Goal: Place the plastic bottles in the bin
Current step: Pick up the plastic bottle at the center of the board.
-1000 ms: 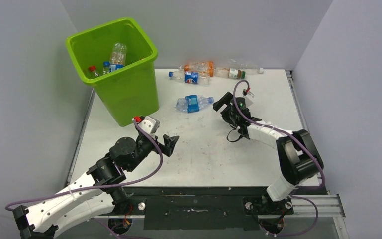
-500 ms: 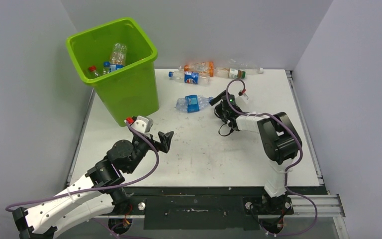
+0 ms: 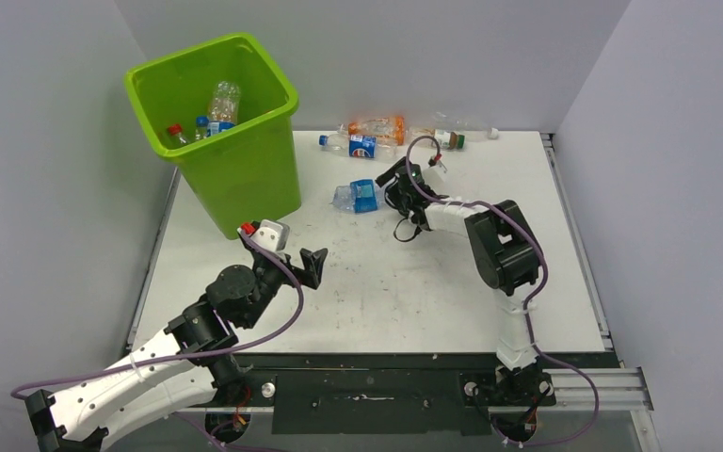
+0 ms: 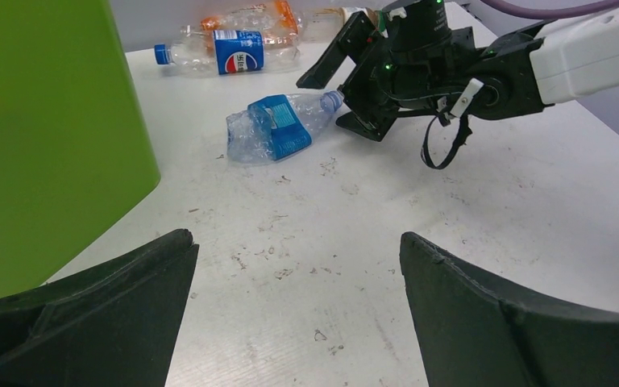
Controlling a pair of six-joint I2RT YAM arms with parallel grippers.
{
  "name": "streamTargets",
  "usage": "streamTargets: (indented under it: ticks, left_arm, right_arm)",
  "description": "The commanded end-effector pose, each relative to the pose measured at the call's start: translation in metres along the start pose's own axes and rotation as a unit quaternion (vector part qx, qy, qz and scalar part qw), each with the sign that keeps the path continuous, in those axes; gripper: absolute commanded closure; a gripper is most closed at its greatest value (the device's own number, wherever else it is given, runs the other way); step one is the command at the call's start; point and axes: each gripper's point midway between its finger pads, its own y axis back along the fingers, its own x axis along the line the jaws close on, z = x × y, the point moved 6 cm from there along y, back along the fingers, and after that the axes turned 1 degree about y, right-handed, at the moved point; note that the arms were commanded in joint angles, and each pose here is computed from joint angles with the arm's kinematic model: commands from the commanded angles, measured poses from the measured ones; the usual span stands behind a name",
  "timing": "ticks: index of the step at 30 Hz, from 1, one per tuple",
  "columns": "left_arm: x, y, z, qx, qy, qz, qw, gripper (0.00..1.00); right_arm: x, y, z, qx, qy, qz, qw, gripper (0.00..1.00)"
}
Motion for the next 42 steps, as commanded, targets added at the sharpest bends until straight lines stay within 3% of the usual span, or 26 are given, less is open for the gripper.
streamTargets:
  ticks: [1, 7, 14, 21, 31, 33, 37, 40, 42]
  left_arm:
    - [-0.003, -0.002, 0.010, -0.021, 0.012, -0.002, 1.000, 0.04]
    - [-0.003, -0.003, 0.010, -0.021, 0.011, 0.002, 1.000, 0.04]
    - [-0.004, -0.003, 0.010, -0.019, 0.008, -0.002, 1.000, 0.04]
    - [-0.003, -0.002, 0.011, -0.020, 0.005, 0.001, 1.000, 0.04]
    - [-0.005, 0.000, 0.014, -0.022, 0.010, -0.010, 1.000, 0.04]
    - [-0.006, 0.000, 0.015, -0.022, 0.012, -0.014, 1.000, 0.04]
    - [-0.008, 0.002, 0.017, -0.025, 0.017, -0.023, 0.999, 0.04]
    - [-0.008, 0.003, 0.018, -0.026, 0.020, -0.025, 0.999, 0.04]
    - [-0.008, 0.003, 0.017, -0.026, 0.021, -0.024, 0.999, 0.04]
  right_arm:
    - [-0.005, -0.021, -0.002, 0.006, 0.039, -0.045, 0.998, 0.06]
    - [-0.012, -0.040, -0.008, 0.024, 0.086, -0.077, 0.993, 0.01]
    - [-0.038, -0.057, -0.023, 0.076, 0.150, -0.095, 0.981, 0.11]
    - [-0.041, -0.048, -0.019, 0.105, 0.251, -0.079, 0.959, 0.34]
    - [-0.055, -0.001, 0.007, 0.105, 0.383, -0.108, 0.911, 0.38]
    - [-0.055, 0.011, 0.012, 0.105, 0.390, -0.108, 0.909, 0.37]
    - [-0.042, 0.034, 0.021, 0.107, 0.368, -0.069, 0.921, 0.11]
    - [-0.034, 0.048, 0.028, 0.110, 0.341, -0.054, 0.932, 0.01]
    - [-0.033, 0.058, 0.032, 0.111, 0.327, -0.051, 0.937, 0.05]
